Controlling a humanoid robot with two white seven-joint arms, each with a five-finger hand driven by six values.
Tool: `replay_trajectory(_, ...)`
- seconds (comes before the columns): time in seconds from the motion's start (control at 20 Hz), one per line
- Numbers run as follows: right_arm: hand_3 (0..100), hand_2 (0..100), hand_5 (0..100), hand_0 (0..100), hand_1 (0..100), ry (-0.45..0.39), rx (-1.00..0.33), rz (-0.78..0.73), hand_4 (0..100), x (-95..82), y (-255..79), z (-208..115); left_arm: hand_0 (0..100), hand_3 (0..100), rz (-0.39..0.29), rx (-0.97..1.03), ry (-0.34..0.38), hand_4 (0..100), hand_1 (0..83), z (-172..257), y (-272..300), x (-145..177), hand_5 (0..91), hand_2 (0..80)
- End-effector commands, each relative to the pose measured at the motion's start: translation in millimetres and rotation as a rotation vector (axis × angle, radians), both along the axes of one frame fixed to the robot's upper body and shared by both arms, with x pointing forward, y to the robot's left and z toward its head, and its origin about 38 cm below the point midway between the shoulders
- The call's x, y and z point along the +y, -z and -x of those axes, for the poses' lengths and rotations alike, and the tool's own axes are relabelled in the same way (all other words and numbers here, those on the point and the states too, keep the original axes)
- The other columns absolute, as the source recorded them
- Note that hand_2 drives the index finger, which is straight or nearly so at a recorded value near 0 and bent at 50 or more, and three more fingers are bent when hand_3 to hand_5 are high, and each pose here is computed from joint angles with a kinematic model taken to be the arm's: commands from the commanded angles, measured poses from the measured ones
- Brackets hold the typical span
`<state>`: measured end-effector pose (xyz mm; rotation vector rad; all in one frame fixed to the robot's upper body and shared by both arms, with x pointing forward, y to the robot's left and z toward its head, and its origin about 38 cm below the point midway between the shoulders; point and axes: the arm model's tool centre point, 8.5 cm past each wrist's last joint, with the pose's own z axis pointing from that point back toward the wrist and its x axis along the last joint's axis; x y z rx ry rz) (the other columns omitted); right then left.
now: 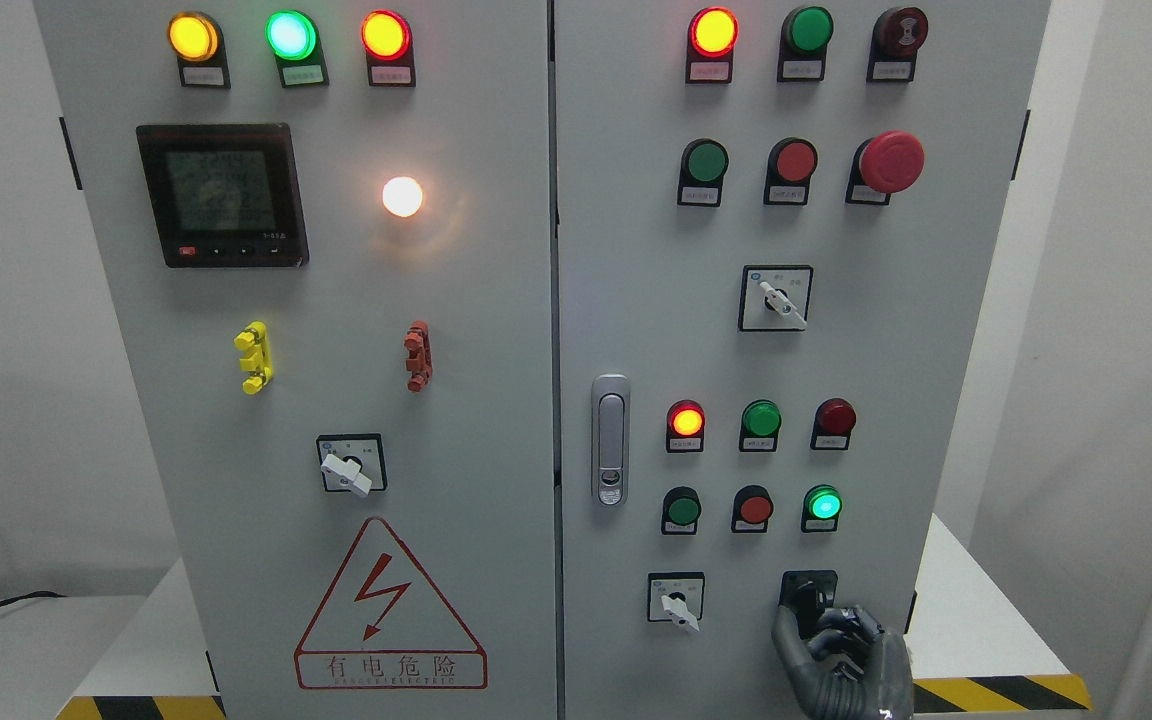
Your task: Trip black knob to open circuit
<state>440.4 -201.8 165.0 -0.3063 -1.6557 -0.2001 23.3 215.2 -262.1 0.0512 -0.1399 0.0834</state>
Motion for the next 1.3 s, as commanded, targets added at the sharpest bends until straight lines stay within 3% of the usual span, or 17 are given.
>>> replay_trajectory(0.0, 80, 46, 88, 32, 84, 0.006, -0.022, -0.001, 78, -1.9, -1.5, 0.2, 12, 0, 0.001, 0.0, 0.031, 0, 38.9, -0.3, 0.0, -0.2, 0.0, 0.0)
replay_trajectory(1.25, 79, 44, 88, 34, 87, 0.026, -0.022, 0.077, 77, -3.2, -0.7, 2.4, 12, 0, 0.001, 0.0, 0.031, 0, 38.9, -0.3, 0.0, -0.2, 0.0, 0.0)
